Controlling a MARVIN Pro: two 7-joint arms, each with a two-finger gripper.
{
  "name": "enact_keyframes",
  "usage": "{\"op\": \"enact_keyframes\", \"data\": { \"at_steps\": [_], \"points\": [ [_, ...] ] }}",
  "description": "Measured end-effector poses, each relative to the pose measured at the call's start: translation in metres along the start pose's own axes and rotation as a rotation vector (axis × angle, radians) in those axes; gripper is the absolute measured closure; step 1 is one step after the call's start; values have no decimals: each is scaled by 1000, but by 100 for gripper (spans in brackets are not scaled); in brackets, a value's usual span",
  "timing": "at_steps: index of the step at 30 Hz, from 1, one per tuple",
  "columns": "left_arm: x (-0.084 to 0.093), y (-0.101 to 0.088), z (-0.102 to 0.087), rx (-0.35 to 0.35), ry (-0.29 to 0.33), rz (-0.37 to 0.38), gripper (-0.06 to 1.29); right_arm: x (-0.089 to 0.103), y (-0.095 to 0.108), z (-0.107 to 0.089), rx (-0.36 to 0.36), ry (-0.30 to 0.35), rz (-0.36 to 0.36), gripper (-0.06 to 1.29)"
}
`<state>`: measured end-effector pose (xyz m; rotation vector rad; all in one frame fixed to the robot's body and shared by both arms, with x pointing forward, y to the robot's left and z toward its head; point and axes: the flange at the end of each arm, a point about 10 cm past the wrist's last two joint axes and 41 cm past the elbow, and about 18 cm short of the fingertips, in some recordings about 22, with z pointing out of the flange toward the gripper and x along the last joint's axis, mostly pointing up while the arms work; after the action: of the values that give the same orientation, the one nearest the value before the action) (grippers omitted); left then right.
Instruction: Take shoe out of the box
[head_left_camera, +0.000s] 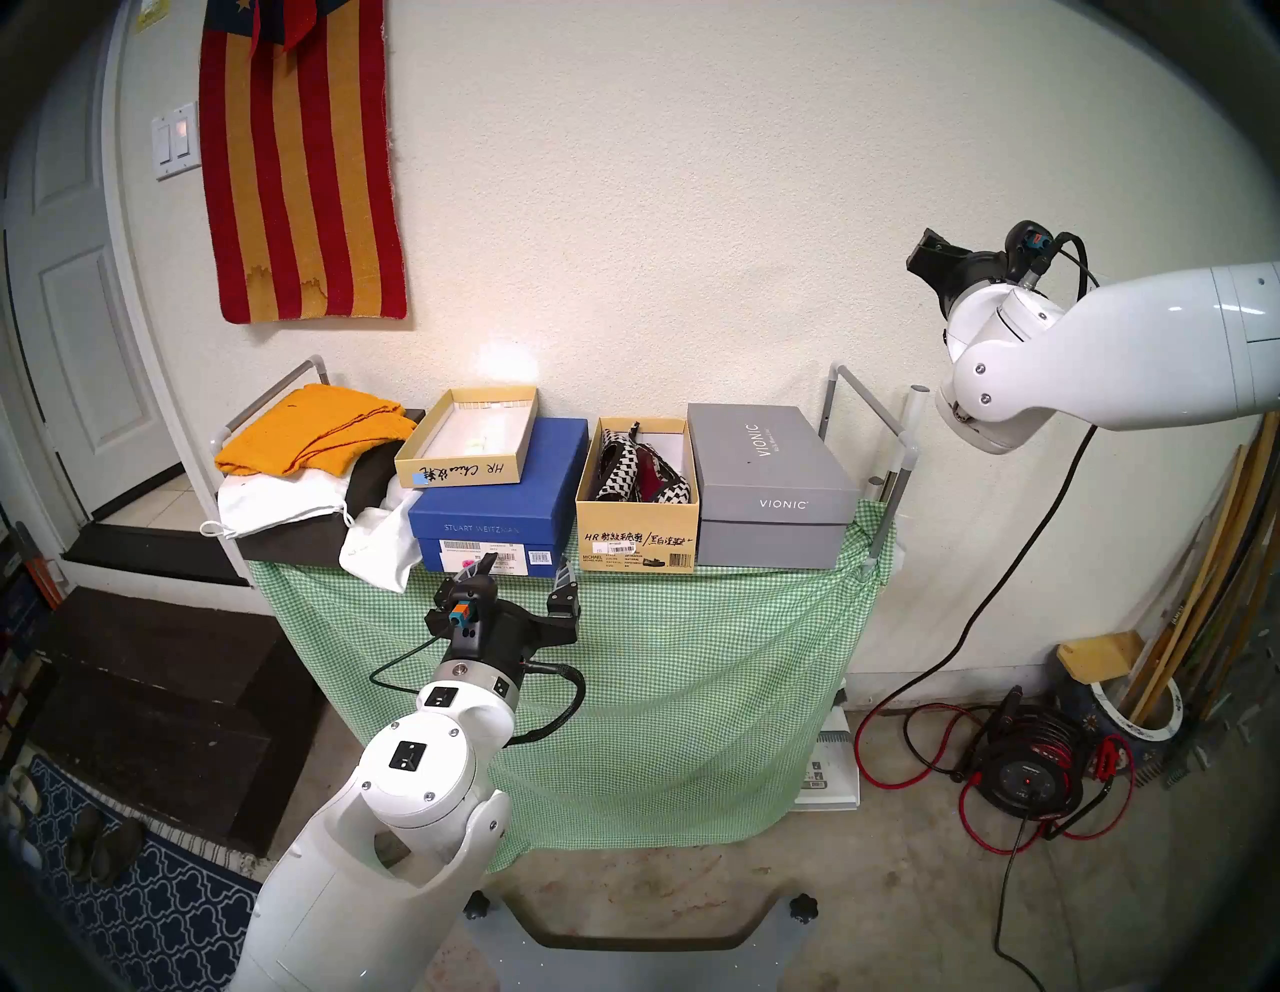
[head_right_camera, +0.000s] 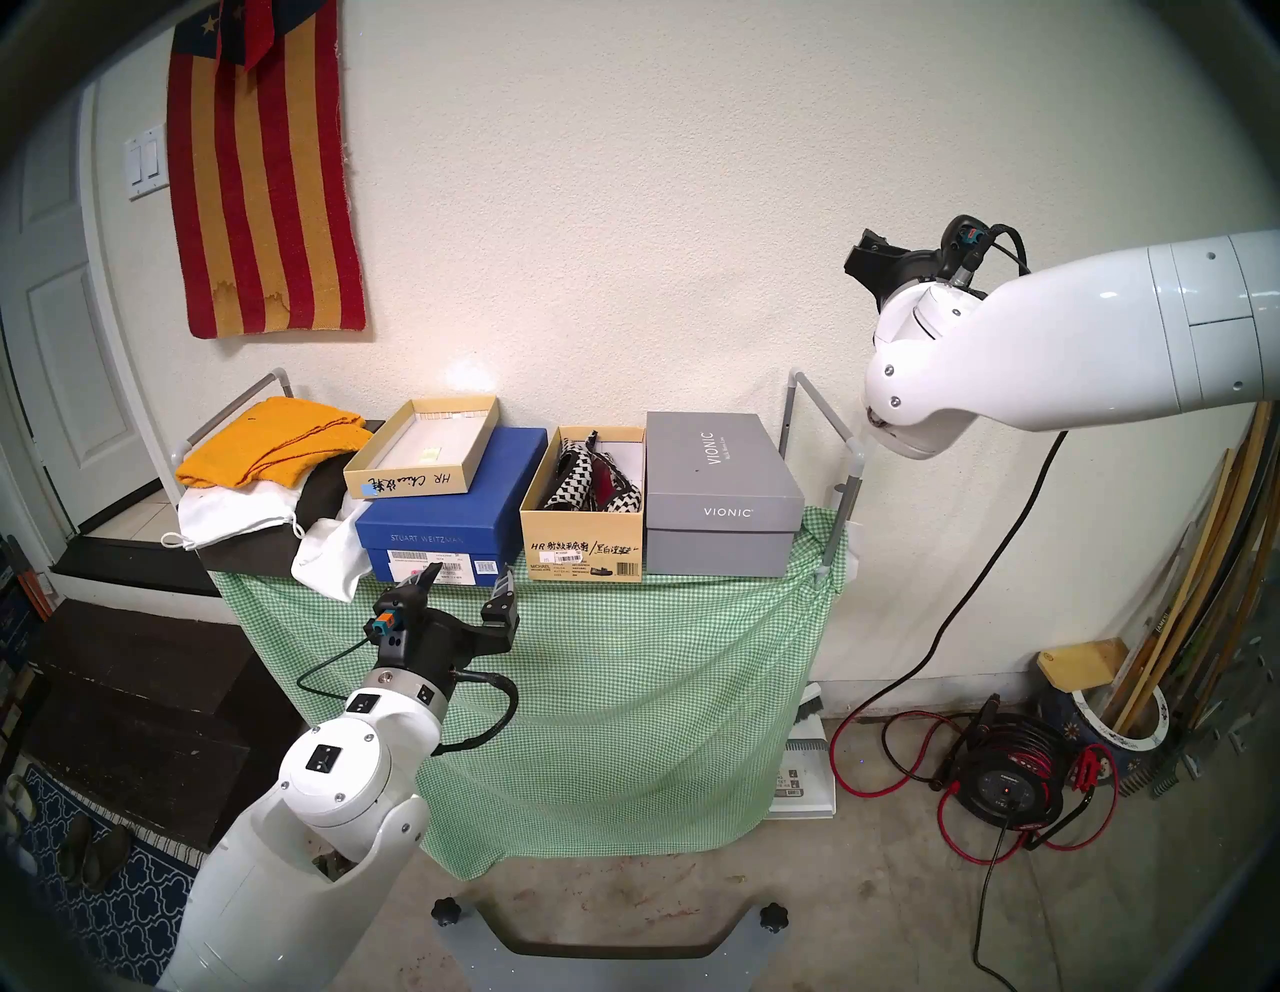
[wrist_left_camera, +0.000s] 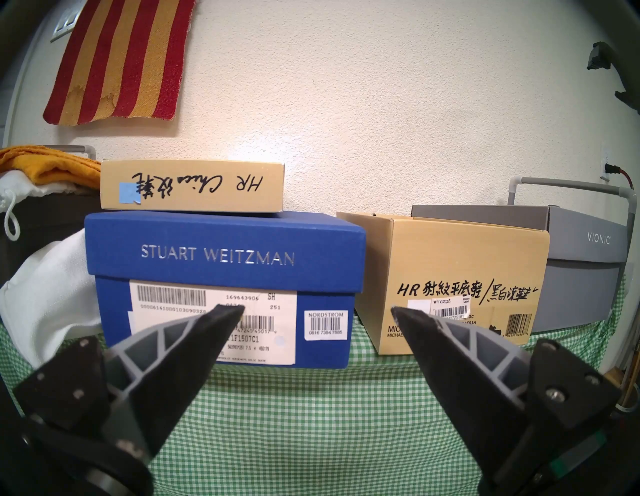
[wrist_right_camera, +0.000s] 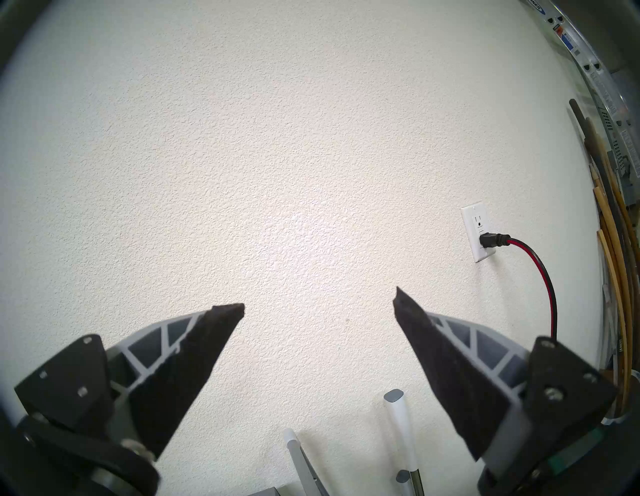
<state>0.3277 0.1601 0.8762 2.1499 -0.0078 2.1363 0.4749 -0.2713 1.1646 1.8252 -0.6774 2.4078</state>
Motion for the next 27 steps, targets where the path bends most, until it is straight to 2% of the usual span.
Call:
{"op": "enact_keyframes", "data": {
  "at_steps": [8, 14, 20, 27],
  "points": [
    [0, 0, 0, 0, 0, 0, 0, -1, 0, 3, -4, -22, -14, 0],
    [0, 0, 0, 0, 0, 0, 0, -17, 0, 16, 3, -93, -114, 0],
    [0, 0, 0, 0, 0, 0, 0, -38, 3, 21, 12, -188, -248, 0],
    [0, 0, 0, 0, 0, 0, 0, -50, -9, 20, 79, -273, -381, 0]
  ]
}}
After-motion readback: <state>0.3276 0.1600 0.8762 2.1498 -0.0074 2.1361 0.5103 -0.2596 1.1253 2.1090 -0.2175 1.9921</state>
